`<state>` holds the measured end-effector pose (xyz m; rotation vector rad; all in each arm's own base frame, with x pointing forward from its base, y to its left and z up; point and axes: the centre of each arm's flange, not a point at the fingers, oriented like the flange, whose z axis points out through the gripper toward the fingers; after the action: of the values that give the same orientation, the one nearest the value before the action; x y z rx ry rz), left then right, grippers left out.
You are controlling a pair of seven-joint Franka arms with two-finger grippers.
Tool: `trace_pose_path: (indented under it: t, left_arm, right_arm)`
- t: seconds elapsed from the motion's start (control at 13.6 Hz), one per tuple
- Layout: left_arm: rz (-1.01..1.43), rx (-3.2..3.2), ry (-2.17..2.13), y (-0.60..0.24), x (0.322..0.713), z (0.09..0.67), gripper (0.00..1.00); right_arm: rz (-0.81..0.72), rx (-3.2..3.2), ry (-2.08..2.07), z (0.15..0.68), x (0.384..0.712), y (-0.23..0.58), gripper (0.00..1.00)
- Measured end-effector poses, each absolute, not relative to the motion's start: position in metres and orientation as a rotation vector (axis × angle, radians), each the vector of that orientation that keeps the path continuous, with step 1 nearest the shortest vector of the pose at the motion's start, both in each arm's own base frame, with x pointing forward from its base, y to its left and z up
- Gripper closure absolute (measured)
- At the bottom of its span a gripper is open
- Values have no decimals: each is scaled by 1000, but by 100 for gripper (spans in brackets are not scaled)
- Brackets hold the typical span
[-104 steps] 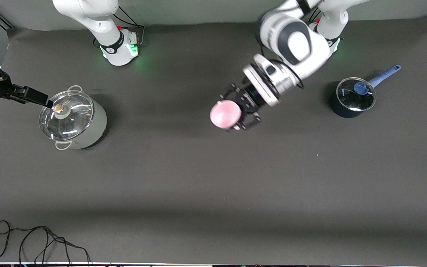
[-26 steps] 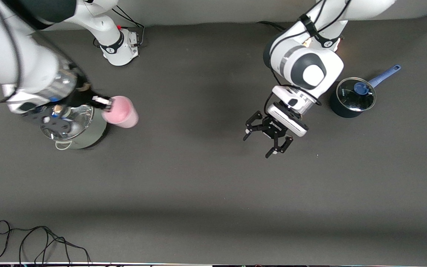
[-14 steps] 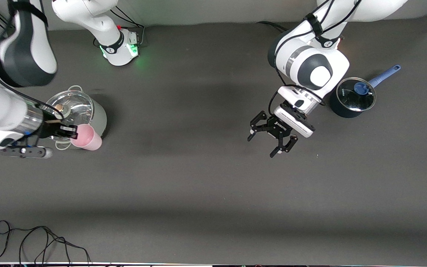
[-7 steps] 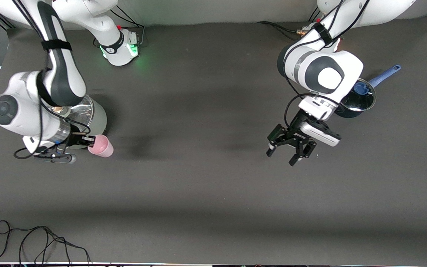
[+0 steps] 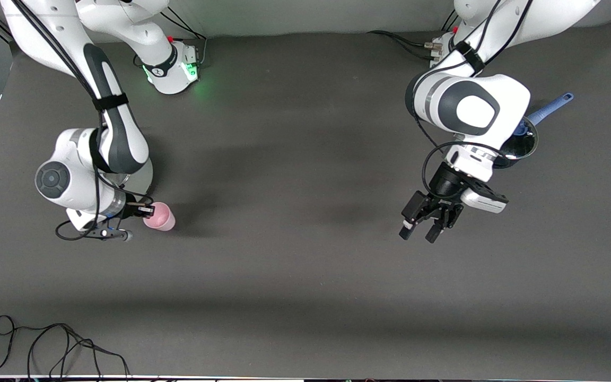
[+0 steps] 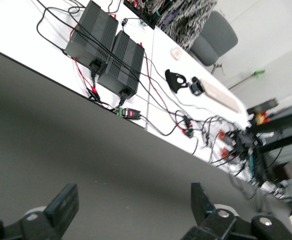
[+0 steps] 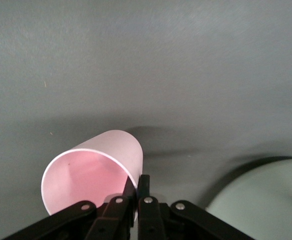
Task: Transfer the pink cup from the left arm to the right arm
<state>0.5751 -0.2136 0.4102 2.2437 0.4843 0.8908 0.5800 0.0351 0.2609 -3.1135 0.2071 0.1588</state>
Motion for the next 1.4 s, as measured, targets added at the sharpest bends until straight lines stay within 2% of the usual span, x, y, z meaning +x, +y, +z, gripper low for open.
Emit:
trace_pose_path:
  t: [0.44, 0.52, 0.81, 1.1, 1.4]
  left_arm:
    - [554, 1883, 789, -203, 612, 426, 0]
    - [531, 1880, 782, -204, 611, 424, 0]
    - [392, 1894, 679, -197, 622, 430, 0]
    - [181, 2130, 526, -166, 627, 453, 0]
    - [38, 2458, 367, -120, 610, 461, 0]
  right_arm:
    - [180, -3104, 211, 243, 580, 35, 95]
    - [179, -3104, 212, 243, 580, 34, 88]
    - [141, -3085, 216, 273, 589, 33, 44]
    - [135, -3038, 218, 399, 590, 14, 1]
    - [172, -3039, 194, 521, 561, 3, 0]
